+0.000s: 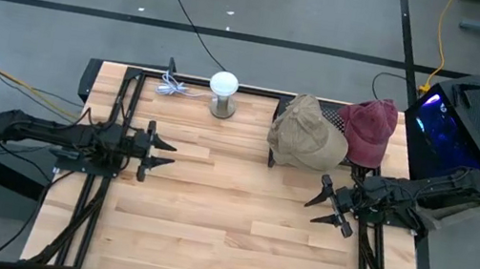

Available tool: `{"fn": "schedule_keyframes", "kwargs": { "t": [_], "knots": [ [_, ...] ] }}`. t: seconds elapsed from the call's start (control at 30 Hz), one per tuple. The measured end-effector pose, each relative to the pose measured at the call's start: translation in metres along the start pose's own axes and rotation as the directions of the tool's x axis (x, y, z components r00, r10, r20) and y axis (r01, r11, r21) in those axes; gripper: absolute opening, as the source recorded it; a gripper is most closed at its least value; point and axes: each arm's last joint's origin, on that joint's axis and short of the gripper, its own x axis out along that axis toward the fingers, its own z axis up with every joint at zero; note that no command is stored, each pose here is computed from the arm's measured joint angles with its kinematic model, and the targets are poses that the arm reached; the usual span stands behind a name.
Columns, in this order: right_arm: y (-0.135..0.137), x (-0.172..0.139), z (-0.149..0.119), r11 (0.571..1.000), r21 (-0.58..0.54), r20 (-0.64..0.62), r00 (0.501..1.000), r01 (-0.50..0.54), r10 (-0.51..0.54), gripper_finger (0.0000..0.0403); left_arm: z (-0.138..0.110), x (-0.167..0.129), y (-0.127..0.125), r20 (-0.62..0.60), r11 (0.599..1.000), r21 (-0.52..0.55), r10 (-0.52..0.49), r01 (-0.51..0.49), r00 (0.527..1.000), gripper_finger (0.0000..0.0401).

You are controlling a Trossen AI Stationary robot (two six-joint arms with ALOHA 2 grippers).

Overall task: Pick & Place hat
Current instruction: Return to home position

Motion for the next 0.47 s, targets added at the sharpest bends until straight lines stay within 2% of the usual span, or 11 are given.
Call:
{"fn": "schedule_keyframes", "kwargs": {
  "t": [0.47],
  "knots": [
    [0.0000,0.0000,0.0003,1.000,0.006,0.003,1.000,-0.001,0.001,0.0222,0.0005,0.0000,0.0000,0.005,1.000,0.000,0.000,0.000,1.000,0.0172]
  ]
}}
